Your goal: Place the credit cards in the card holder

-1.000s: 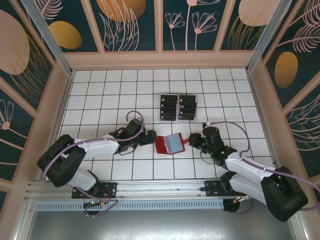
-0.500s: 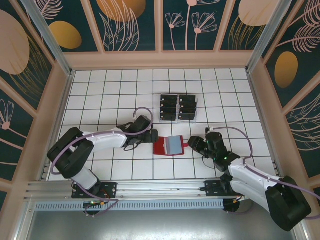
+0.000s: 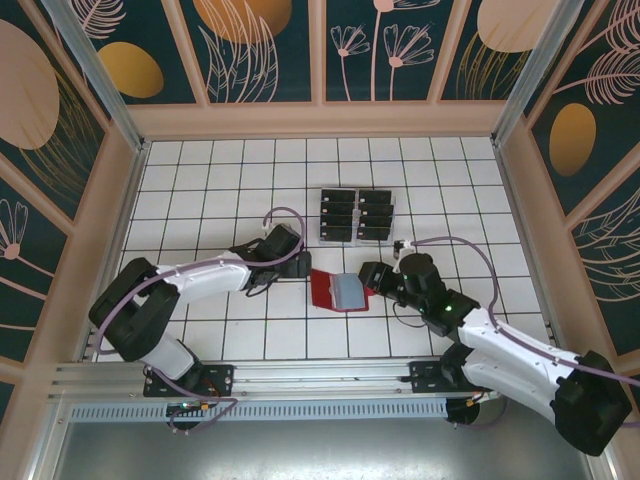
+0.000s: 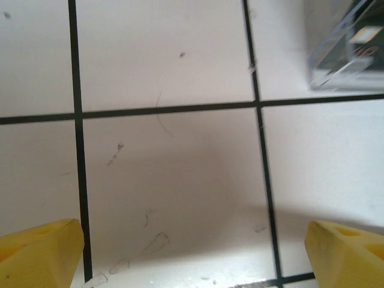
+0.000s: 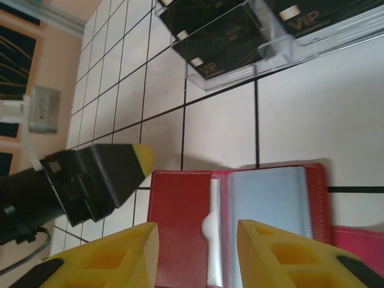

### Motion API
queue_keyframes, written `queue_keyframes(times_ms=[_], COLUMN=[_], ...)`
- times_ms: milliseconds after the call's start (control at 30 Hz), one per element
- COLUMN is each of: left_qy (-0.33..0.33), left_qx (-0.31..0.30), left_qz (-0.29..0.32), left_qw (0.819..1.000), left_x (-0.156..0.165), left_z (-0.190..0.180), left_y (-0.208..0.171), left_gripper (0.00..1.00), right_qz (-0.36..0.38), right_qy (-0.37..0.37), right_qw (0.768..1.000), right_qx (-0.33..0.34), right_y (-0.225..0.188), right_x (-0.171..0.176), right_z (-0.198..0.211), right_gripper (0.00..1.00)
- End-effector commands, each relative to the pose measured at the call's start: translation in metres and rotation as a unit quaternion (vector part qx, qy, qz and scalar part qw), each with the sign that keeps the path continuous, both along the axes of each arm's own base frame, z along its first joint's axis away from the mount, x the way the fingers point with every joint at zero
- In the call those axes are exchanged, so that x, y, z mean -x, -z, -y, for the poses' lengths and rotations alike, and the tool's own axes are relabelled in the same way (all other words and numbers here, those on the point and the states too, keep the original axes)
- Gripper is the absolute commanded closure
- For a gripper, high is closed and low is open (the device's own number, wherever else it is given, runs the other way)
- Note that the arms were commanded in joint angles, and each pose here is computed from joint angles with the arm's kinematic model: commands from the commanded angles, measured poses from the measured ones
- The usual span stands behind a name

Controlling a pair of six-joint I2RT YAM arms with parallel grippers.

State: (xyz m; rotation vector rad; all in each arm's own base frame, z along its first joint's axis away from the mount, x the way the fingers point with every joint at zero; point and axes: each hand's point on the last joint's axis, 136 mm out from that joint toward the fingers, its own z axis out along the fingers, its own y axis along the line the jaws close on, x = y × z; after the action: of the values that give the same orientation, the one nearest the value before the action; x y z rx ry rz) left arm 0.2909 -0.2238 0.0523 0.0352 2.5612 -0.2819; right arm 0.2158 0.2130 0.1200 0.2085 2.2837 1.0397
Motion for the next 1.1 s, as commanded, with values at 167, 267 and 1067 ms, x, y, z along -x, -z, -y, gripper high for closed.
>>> queue_keyframes(times_ms=[167,267,1067], left_qy=[0.033,0.044,0.008], left_qx=[0.071,0.078,-0.086], left_qz=[0.041,0.04,-0.005], left_qw=[0.996,0.995,0.996], left_x=[0.01,0.016,0.05], left_z=[0.036,0.049,0.001], left_y=[-0.06,-0.063,0.043], left_gripper=[0.03,0.02,0.01], right_qz=[-0.001,-0.007,-0.046], right_qy=[-0.008,-0.007,-0.042], right_qw=[0.999,0.999,0.996], right_qx=[0.036,0.043,0.057], right_y=[0.014,0.022,0.059], right_x=[-0.013,-0.015,-0.013], right_z=[-0.011,-0.013,-0.021], right_gripper=[0.61,0.61,0.61])
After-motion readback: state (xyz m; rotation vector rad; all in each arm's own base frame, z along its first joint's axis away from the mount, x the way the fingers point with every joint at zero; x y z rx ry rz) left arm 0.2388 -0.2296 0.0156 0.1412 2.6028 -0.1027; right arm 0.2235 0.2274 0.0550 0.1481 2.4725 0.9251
